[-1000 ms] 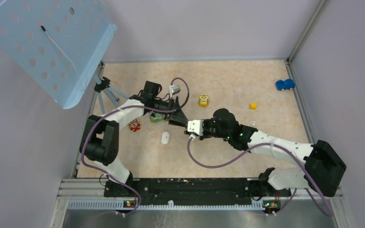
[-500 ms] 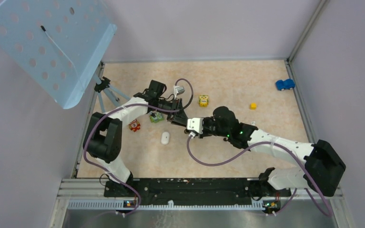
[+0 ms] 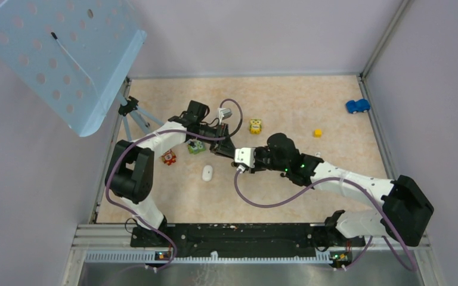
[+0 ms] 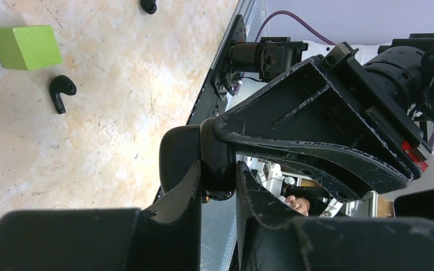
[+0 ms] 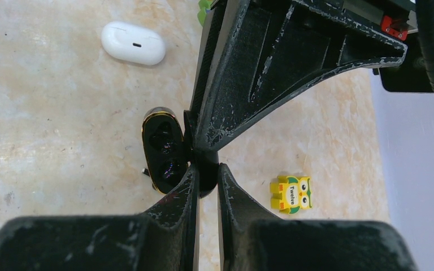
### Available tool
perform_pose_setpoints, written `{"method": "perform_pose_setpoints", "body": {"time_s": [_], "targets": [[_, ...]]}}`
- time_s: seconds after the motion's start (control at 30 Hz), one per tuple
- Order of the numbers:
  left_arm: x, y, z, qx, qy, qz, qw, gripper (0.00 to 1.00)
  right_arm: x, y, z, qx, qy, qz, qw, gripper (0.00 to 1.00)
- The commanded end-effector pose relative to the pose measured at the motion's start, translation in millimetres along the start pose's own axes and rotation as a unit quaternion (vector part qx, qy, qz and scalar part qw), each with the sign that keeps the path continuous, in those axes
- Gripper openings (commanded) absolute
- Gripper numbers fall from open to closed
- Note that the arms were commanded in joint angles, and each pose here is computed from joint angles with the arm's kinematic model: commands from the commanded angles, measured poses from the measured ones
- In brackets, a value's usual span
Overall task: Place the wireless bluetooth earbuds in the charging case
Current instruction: Pass from the right arm to the left
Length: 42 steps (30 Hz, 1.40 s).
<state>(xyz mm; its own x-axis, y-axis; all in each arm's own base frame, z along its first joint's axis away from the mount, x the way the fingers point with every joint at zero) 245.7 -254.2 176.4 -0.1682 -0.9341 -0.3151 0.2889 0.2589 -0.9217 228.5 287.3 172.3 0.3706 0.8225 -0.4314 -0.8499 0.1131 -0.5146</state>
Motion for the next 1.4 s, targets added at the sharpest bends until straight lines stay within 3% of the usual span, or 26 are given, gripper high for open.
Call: {"method": "perform_pose_setpoints", "body": {"time_s": [0.0, 0.07, 0.13, 0.17, 0.2, 0.23, 0.27, 0.6, 0.73, 0.83, 0.9, 0.97, 1.03, 1.17, 1.27, 1.37], "targets": [[2.6, -14.8, 8.2, 0.023, 0.006, -0.034, 0.999, 0.00, -0.5, -15.5, 22.2, -0.008, -0.040, -0.023, 0.999, 0.00], [3.3, -13.1, 9.3, 0.022, 0.004, -0.031, 0.999, 0.00, -1.5, -17.9, 20.7, -0.006, -0.039, -0.037, 0.999, 0.00], [4.1, -10.5, 10.5, 0.018, 0.002, -0.027, 0.999, 0.00, -2.2, -20.1, 18.4, -0.003, -0.036, -0.049, 0.998, 0.11], [4.5, -9.5, 11.5, 0.017, 0.001, -0.027, 0.999, 0.00, -2.9, -21.7, 17.0, -0.001, -0.033, -0.058, 0.998, 0.38], [5.0, -8.5, 12.2, 0.016, 0.001, -0.027, 1.000, 0.00, -3.6, -23.1, 15.6, 0.002, -0.031, -0.065, 0.997, 0.71], [5.3, -7.9, 13.3, 0.015, 0.001, -0.027, 1.000, 0.00, -4.7, -24.5, 14.9, 0.005, -0.030, -0.072, 0.997, 0.90], [5.2, -7.4, 15.5, 0.016, -0.002, -0.025, 1.000, 0.00, -5.8, -25.8, 13.6, 0.006, -0.028, -0.079, 0.996, 0.93], [-4.5, -4.1, 40.5, 0.010, -0.045, -0.021, 0.999, 0.00, -40.5, -42.9, 20.9, 0.085, -0.068, -0.157, 0.982, 0.94], [-10.4, -7.0, 54.7, 0.006, -0.073, -0.025, 0.997, 0.00, -67.7, -60.9, 23.7, 0.168, -0.088, -0.217, 0.958, 0.98], [-13.1, -19.7, 74.4, 0.028, -0.100, -0.034, 0.994, 0.00, -93.9, -80.6, 25.3, 0.298, -0.120, -0.271, 0.907, 0.99], [-15.4, -25.5, 88.0, 0.039, -0.123, -0.025, 0.991, 0.00, -105.9, -95.3, 13.8, 0.431, -0.124, -0.301, 0.841, 0.99], [-18.3, -34.2, 98.4, 0.045, -0.152, -0.026, 0.987, 0.00, -107.1, -98.4, 4.9, 0.535, -0.125, -0.281, 0.787, 0.99], [-19.9, -42.6, 105.8, 0.045, -0.174, -0.039, 0.983, 0.00, -109.7, -99.2, 2.8, 0.588, -0.156, -0.258, 0.751, 0.99], [-22.5, -53.7, 119.5, 0.040, -0.206, -0.052, 0.976, 0.00, -116.2, -92.9, 2.4, 0.655, -0.294, -0.216, 0.662, 0.99], [-23.1, -53.8, 122.7, 0.029, -0.229, -0.061, 0.971, 0.00, -111.5, -87.8, 12.6, 0.666, -0.341, -0.157, 0.644, 0.92], [-23.2, -53.6, 121.8, 0.017, -0.246, -0.079, 0.966, 0.00, -110.1, -87.5, 9.0, 0.683, -0.373, -0.149, 0.610, 0.91]]}}
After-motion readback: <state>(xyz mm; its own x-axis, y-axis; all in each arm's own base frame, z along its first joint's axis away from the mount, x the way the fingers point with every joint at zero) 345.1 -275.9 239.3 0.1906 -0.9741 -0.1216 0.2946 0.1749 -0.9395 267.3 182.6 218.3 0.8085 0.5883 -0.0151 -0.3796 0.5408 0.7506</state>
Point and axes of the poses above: each gripper's point midway between its finger pads, its own x axis out along the fingers, its own y axis along the line the jaws close on, z = x × y, the point moved 3 cm from there along -x, back along the fingers, and after that the axes turned 2 degrees about x, right-handed, at the moved point
